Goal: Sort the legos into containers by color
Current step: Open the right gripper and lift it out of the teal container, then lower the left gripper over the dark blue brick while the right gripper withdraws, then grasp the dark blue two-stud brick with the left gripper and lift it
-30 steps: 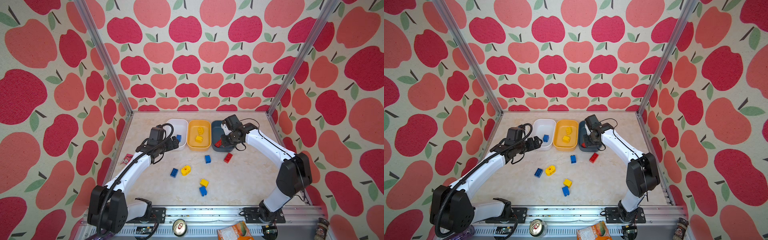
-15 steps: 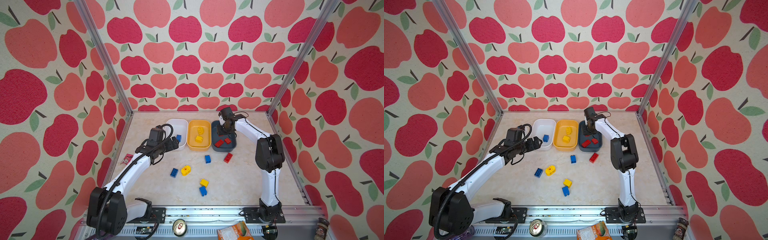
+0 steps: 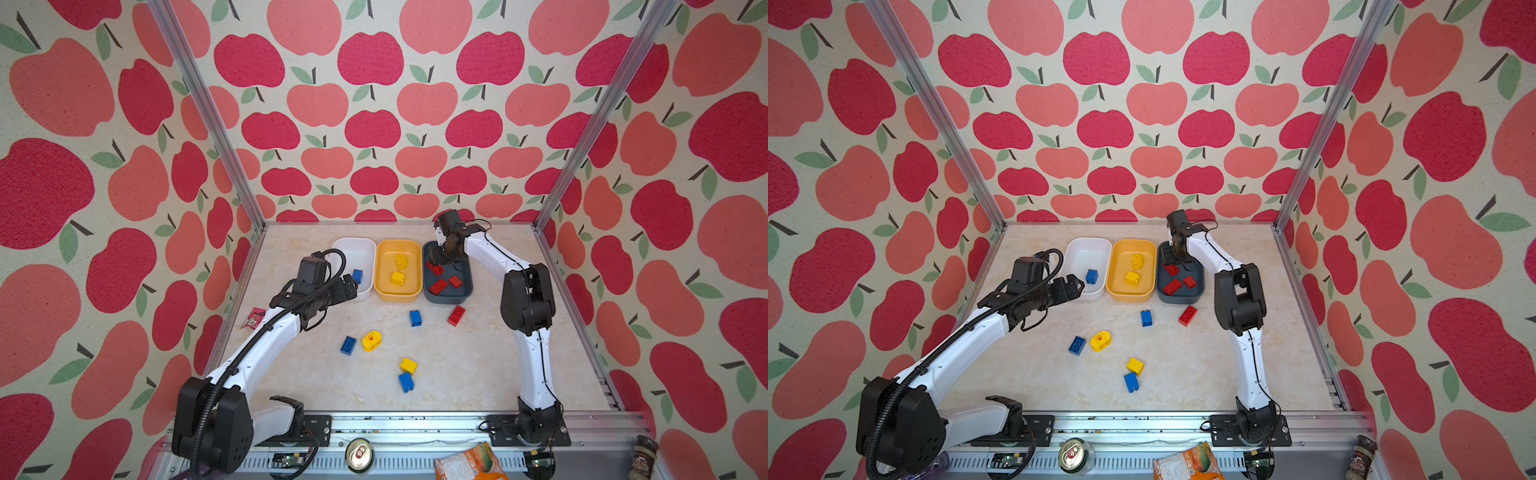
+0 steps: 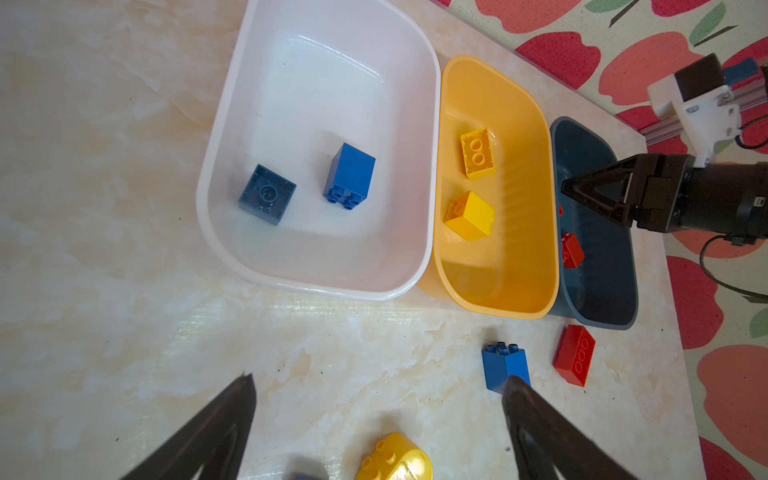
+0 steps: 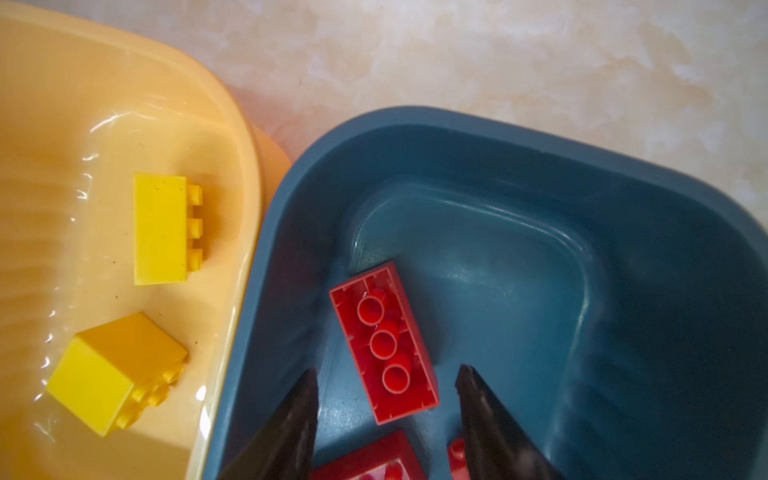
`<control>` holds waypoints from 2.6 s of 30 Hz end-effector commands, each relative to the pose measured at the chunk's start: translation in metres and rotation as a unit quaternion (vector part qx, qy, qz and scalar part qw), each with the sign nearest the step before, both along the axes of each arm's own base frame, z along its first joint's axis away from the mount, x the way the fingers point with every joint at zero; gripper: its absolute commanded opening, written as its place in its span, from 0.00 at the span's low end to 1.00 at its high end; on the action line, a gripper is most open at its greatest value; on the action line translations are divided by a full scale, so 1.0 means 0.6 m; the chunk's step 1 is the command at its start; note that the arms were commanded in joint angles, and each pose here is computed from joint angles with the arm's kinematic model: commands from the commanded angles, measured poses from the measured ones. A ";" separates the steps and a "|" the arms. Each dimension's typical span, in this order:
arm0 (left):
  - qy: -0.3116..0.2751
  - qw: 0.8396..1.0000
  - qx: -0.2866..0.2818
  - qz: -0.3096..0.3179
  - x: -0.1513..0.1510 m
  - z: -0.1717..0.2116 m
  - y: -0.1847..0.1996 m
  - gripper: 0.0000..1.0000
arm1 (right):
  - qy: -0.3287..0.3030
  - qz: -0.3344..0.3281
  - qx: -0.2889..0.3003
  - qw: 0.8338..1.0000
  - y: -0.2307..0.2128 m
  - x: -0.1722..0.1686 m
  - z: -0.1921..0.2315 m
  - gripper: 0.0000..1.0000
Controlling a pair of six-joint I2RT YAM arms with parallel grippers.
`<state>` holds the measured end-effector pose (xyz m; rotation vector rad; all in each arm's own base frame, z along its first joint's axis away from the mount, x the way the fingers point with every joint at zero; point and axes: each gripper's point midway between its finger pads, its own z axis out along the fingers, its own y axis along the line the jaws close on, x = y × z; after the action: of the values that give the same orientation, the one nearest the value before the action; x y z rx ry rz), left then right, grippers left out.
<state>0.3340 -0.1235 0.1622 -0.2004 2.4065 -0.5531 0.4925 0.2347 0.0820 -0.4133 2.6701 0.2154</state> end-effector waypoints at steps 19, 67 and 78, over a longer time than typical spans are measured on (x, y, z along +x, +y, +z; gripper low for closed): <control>0.096 0.989 0.107 -0.046 -0.093 -0.088 0.009 0.93 | -0.005 0.014 0.063 0.998 -0.004 -0.132 0.113 0.79; 0.263 0.936 0.194 -0.126 -0.191 -0.242 -0.020 0.47 | 0.046 0.010 0.105 0.993 -0.078 -0.359 0.131 0.86; 0.256 0.940 0.196 -0.116 -0.188 -0.233 -0.016 0.30 | 0.054 0.003 0.122 0.991 -0.081 -0.371 0.126 0.86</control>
<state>0.2244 -0.1395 0.0213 0.1519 3.0151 -0.1531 0.2774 0.1857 0.1554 -0.3637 2.6979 0.5292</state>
